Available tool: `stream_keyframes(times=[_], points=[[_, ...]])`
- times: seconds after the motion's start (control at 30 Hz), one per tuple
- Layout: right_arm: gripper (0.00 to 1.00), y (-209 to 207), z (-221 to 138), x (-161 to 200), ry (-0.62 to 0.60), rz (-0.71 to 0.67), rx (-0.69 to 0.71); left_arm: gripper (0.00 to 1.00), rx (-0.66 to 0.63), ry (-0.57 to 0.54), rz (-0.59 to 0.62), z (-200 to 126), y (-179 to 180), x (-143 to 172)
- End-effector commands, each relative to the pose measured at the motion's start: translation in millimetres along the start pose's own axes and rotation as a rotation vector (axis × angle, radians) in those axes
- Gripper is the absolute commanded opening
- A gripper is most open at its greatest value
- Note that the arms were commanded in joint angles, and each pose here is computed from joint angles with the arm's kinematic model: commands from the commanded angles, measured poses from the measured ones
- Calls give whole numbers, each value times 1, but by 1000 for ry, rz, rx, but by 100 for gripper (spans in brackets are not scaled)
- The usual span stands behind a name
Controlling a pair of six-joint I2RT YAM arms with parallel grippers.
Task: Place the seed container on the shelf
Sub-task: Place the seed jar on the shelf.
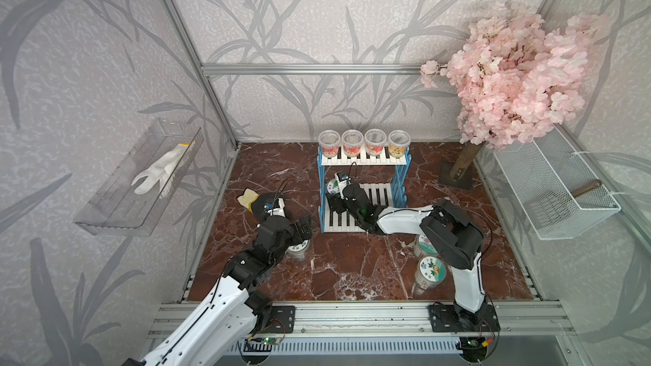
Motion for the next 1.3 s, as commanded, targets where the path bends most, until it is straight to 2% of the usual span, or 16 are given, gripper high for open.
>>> stream_keyframes(times=[0.0, 0.13, 0.33, 0.4, 0.57, 0.8, 1.0, 1.27], points=[[90, -1, 3, -9, -28, 4, -1, 100, -10, -8, 15, -3, 0, -5], [99, 2, -8, -4, 1, 12, -44, 100, -1, -6, 15, -4, -1, -5], [100, 8, -14, 12, 80, -9, -111, 100, 8, -8, 14, -4, -3, -6], [99, 5, -14, 15, 82, -3, -108, 100, 10, -6, 16, -4, -4, -6], [86, 4, -12, 17, 83, 7, -110, 100, 12, -6, 14, -4, -4, -6], [79, -2, -7, 10, 23, 18, -70, 100, 10, -5, 15, -4, -3, -5], [79, -5, -3, 5, -10, 15, -43, 100, 9, -7, 15, -5, -3, -6], [79, -8, -2, 14, 12, -9, -30, 100, 8, -3, 17, -4, -3, -5]])
Point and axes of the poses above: each gripper's point midway between its finger pads, its own z axis out along the fingers, its own y axis along the line the jaws close on, x = y × z, the point moved 1 cm from there along -z, back along the fingers, and after that the axes turned 1 degree about -z, right-handed, at the moved point
